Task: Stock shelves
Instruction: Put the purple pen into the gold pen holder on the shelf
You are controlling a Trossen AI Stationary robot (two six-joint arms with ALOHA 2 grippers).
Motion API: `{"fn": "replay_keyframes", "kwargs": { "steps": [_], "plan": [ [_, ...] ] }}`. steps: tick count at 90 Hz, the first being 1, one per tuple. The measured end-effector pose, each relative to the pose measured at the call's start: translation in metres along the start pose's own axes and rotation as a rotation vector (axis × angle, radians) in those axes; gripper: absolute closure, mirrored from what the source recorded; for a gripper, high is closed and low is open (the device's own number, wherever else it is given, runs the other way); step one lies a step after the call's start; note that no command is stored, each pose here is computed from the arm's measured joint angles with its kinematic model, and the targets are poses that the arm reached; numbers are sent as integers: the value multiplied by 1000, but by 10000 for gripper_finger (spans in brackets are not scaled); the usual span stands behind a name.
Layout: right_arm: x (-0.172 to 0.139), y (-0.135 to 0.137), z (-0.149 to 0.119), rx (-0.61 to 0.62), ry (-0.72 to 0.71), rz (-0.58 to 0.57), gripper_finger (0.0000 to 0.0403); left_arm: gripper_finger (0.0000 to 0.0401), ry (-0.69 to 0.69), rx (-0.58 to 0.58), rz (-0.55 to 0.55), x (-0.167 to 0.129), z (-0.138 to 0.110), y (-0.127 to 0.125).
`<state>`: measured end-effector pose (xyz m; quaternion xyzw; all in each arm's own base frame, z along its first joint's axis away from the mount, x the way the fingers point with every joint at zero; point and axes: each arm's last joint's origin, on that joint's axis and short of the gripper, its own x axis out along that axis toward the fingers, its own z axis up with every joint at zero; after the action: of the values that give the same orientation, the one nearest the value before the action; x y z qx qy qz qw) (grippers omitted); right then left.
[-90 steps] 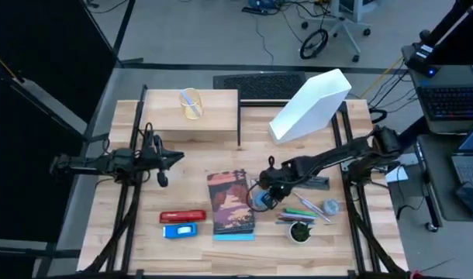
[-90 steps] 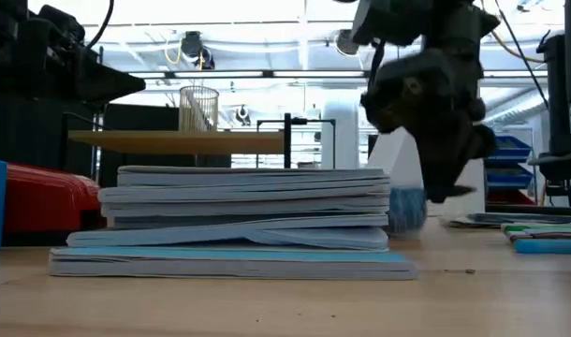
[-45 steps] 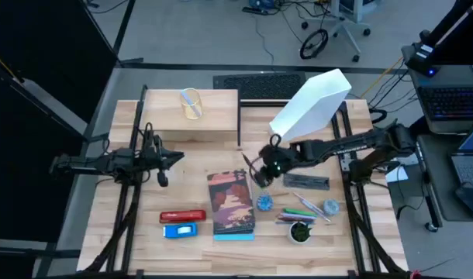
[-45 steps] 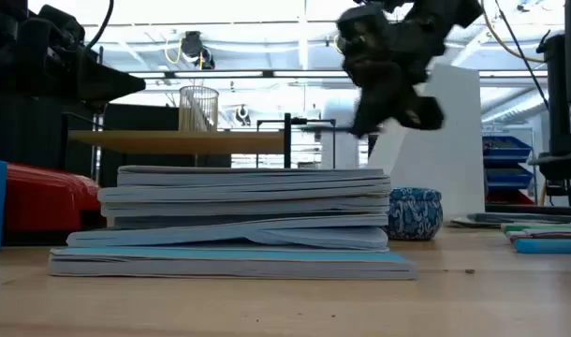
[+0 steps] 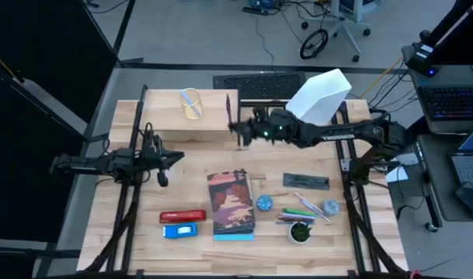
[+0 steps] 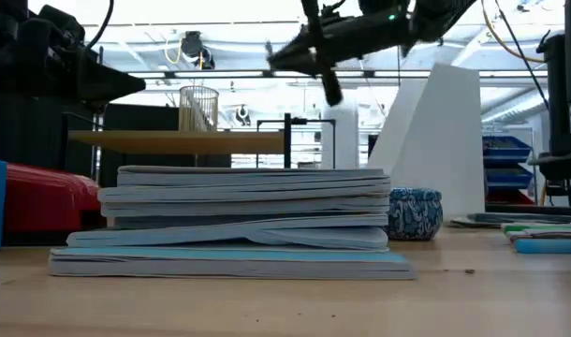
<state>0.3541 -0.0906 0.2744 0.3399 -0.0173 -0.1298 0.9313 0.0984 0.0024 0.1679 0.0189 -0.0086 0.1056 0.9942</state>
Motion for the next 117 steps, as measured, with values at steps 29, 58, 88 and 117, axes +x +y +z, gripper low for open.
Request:
{"fn": "replay_keyframes", "kwargs": {
  "steps": [29, 58, 88, 117],
  "plan": [
    [60, 11, 32, -154, -130, 64, 394, 379, 0, 0, 1, 0, 0, 0],
    [122, 5, 52, -310, -223, -14, 394, 379, 0, 0, 2, 0, 0, 0],
    [167, -23, 35, -376, -232, -70, 394, 379, 1, -1, 2, 0, 0, 0],
    [169, -32, 33, -471, -202, -156, 356, 379, 0, -2, 1, 0, 0, 0]
  ]
}}
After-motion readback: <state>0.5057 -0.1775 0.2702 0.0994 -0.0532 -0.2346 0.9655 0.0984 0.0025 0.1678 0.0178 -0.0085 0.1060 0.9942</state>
